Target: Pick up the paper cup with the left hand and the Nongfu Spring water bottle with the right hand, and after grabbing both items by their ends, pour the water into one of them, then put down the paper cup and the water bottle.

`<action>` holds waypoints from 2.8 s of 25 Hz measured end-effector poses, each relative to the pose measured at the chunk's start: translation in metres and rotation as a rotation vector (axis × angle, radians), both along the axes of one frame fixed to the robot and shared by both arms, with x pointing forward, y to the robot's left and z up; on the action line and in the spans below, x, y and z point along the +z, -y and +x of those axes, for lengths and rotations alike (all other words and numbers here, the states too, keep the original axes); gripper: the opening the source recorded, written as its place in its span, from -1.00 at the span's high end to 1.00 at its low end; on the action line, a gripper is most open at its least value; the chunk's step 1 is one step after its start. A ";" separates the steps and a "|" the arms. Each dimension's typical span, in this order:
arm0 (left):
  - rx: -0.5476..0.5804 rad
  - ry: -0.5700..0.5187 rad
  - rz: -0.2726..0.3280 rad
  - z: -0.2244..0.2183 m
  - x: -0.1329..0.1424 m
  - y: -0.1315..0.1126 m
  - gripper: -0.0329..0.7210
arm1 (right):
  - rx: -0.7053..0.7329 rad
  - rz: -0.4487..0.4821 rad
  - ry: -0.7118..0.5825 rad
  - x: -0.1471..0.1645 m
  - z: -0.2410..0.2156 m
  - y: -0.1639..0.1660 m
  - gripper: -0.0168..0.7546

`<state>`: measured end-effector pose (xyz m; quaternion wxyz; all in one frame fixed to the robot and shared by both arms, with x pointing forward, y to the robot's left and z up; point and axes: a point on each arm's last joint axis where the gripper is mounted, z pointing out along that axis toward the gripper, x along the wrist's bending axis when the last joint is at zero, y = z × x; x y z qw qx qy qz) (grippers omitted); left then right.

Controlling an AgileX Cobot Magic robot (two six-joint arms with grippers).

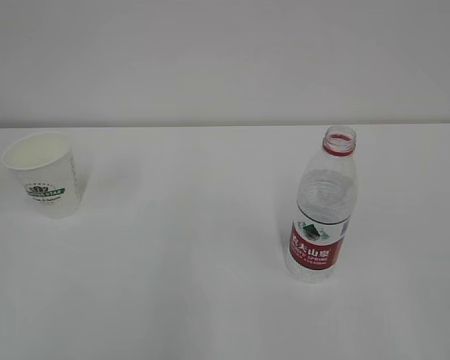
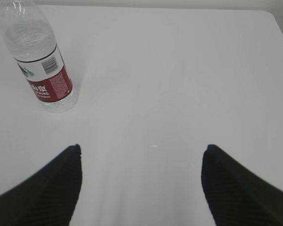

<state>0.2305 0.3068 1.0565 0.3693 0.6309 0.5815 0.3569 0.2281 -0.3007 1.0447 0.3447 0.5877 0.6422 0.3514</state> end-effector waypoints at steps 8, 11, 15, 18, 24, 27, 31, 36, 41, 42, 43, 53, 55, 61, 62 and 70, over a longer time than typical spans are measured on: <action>0.000 0.000 0.000 0.000 0.000 0.000 -0.46 | 0.000 0.000 0.000 0.000 0.000 0.000 -0.58; 0.000 0.000 0.000 0.000 0.000 0.000 -0.46 | 0.000 0.000 0.000 0.000 0.000 0.000 -0.58; 0.000 0.000 0.000 0.000 0.000 0.000 -0.46 | 0.000 0.000 0.000 0.000 0.000 0.000 -0.58; 0.000 0.000 0.000 0.000 0.000 0.000 -0.46 | 0.000 0.000 0.000 0.000 0.000 0.000 -0.58; 0.000 0.000 0.000 0.000 0.000 0.000 -0.46 | 0.000 0.000 0.000 0.000 0.000 0.000 -0.58; 0.000 0.000 0.000 0.000 0.000 0.000 -0.46 | 0.000 0.000 0.000 0.000 0.000 0.000 -0.58; -0.001 0.013 -0.001 0.001 0.001 0.000 -0.46 | 0.000 0.000 0.005 0.000 0.000 0.000 -0.58; -0.009 0.235 -0.018 0.006 0.022 0.001 -0.46 | 0.000 -0.003 -0.047 0.002 0.009 -0.001 -0.58; -0.003 0.313 0.003 0.015 0.033 0.001 -0.46 | 0.000 -0.009 -0.126 0.003 0.023 -0.002 -0.58; -0.004 0.301 0.005 0.020 0.034 0.001 -0.46 | 0.000 -0.009 -0.123 0.005 0.024 -0.002 -0.58; -0.005 0.291 0.006 0.024 0.034 0.002 -0.46 | 0.001 -0.007 -0.111 0.008 0.026 -0.002 -0.58; -0.011 0.172 0.036 0.068 0.035 0.007 -0.29 | 0.005 0.004 0.028 0.033 0.050 -0.004 -0.58; -0.014 0.186 0.040 0.074 0.037 0.007 -0.28 | 0.005 0.005 0.041 0.035 0.055 -0.004 -0.58; -0.023 0.254 0.044 0.088 0.043 0.010 -0.27 | 0.007 0.011 0.140 0.045 0.069 -0.006 -0.58; -0.025 0.261 0.046 0.091 0.044 0.010 -0.27 | 0.007 0.012 0.153 0.046 0.072 -0.006 -0.58; -0.044 0.310 0.049 0.119 0.047 0.015 -0.26 | 0.009 0.019 0.272 0.057 0.090 -0.007 -0.57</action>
